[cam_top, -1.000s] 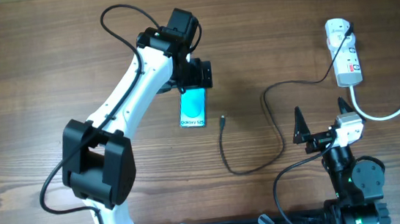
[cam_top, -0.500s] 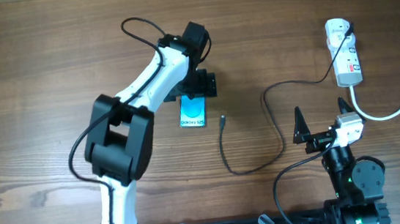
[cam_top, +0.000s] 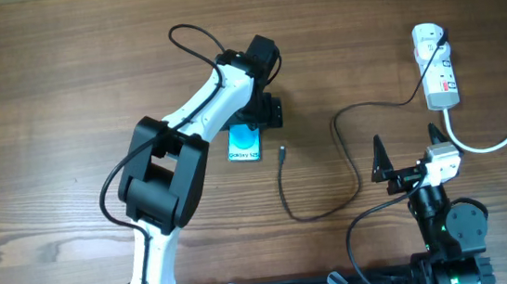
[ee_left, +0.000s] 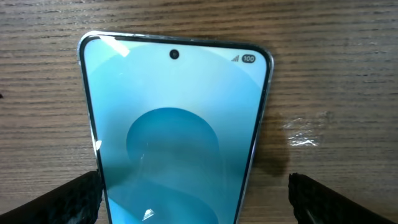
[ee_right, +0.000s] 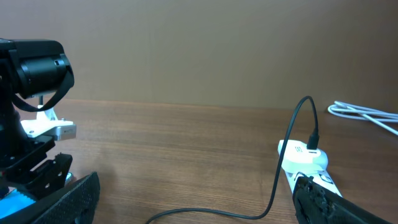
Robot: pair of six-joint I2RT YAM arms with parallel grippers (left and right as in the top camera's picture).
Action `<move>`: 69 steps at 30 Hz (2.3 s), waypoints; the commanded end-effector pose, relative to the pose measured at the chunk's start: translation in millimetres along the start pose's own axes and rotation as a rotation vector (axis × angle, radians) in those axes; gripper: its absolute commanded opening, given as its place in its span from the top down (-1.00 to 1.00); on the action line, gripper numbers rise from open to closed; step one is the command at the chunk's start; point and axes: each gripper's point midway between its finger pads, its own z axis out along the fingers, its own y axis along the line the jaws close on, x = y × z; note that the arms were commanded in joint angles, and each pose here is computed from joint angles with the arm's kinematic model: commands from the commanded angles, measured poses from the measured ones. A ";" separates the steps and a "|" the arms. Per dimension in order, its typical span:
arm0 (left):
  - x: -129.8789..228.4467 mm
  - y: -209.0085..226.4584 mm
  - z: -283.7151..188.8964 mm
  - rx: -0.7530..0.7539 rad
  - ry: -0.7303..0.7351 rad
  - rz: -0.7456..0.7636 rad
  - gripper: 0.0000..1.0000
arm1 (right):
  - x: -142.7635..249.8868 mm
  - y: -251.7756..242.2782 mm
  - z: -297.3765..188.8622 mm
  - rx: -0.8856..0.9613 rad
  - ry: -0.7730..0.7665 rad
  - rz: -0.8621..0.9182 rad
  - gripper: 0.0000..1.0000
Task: Plug charger to phone and switch on socket
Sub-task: 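Close the left gripper on the phone's top edge, then lift the phone with the left gripper and tilt it upright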
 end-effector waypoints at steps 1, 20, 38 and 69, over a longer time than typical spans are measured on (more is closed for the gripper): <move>1.0 10.1 11.1 -0.048 0.013 -0.022 -1.00 | -1.8 -1.4 -0.3 0.010 -0.008 -0.017 -1.00; 3.1 18.8 22.2 -0.009 0.072 -0.030 -1.00 | -1.8 -1.4 -0.3 0.010 -0.008 -0.017 -1.00; 16.9 12.1 37.1 0.011 0.142 -0.025 -0.54 | -1.8 -1.4 -0.3 0.010 -0.008 -0.017 -0.99; 10.6 -29.5 -147.5 0.954 0.301 -0.214 -0.46 | -1.8 -1.4 -0.3 0.010 -0.008 -0.017 -0.99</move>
